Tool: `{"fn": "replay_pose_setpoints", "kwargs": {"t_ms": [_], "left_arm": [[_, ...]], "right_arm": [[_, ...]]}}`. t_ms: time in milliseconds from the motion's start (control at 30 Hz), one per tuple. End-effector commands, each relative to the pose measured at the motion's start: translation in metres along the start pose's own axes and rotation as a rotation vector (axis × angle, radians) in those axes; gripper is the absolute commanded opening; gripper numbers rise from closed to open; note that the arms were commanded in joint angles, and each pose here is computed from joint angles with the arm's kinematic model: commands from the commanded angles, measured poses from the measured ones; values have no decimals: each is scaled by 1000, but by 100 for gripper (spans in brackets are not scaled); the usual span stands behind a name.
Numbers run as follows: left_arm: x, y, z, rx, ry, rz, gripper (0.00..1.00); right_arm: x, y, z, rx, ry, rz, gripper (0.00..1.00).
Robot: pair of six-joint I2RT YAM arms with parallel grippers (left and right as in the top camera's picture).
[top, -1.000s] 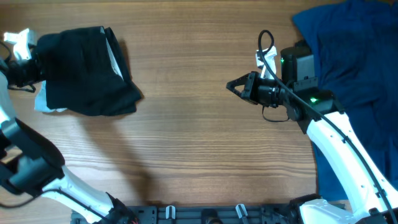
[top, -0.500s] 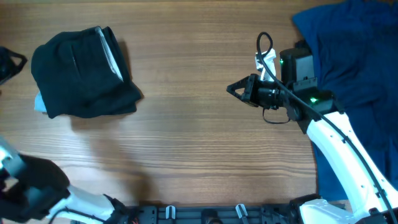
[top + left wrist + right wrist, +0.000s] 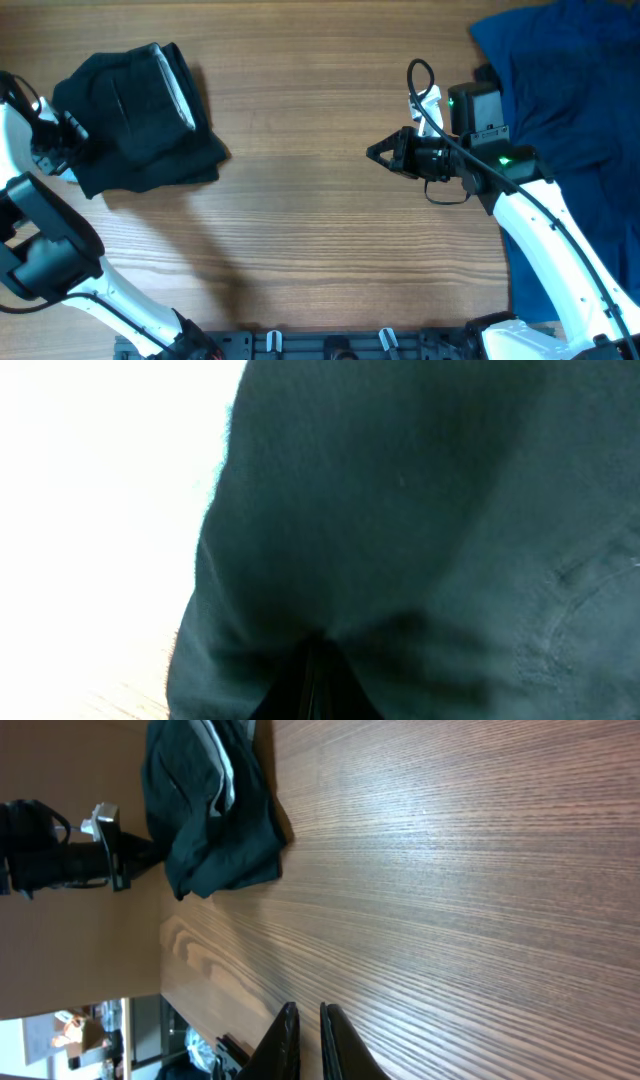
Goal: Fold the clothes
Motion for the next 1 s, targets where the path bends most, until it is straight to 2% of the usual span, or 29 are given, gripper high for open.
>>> {"fn": "replay_pose_setpoints", "kwargs": {"t_ms": [0,33,100,133,267,300,333,367,400,433,467,633,800,900,967], "left_arm": [[-35,-62,-15,-113,61,110,6],[-49,-91,-16,-158,113,128,10],[-75,-140,-10,-235,231,152,24],[-97,-178,1,-305,336,155,27],[-155,-262,62,-476,534,166,48],[-163,-275,82,-495,574,154,59],[-170,-286,104,-500,617,145,88],[-174,-294,126,-494,652,139,100],[-177,-298,143,-482,671,134,100],[-175,-302,162,-465,661,108,100],[-172,-304,171,-459,641,81,100],[-166,-303,197,-392,647,72,100],[-169,-304,193,-411,646,77,100],[-169,-304,194,-410,646,77,100],[-169,-304,194,-410,646,77,100]], "right_arm": [[10,-5,-8,-47,-87,-29,8],[19,-10,-13,-85,-152,-55,8],[36,-23,-24,-184,-237,-91,8],[50,-36,-31,-262,-293,-115,8],[108,-94,-27,-481,-640,-238,11],[113,-105,-20,-511,-719,-238,12],[115,-114,-12,-529,-796,-223,15],[113,-122,-4,-542,-850,-197,18],[109,-126,-1,-555,-855,-162,22],[100,-133,1,-579,-819,-103,40],[93,-136,2,-591,-785,-67,99],[78,-136,12,-547,-739,-10,100],[60,-121,14,-460,-680,40,100],[54,-113,11,-432,-558,33,100],[48,-107,9,-408,-396,24,100]]}}
Point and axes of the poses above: each gripper's point midway between its finger pads, its own y axis out along the fingers, its own x axis along the line the jaws close on, z = x × y, the point moved 3 cm from there along -y, back along the fingers, and after that the axes turned 11 degrees about y, right-handed, at the moved point
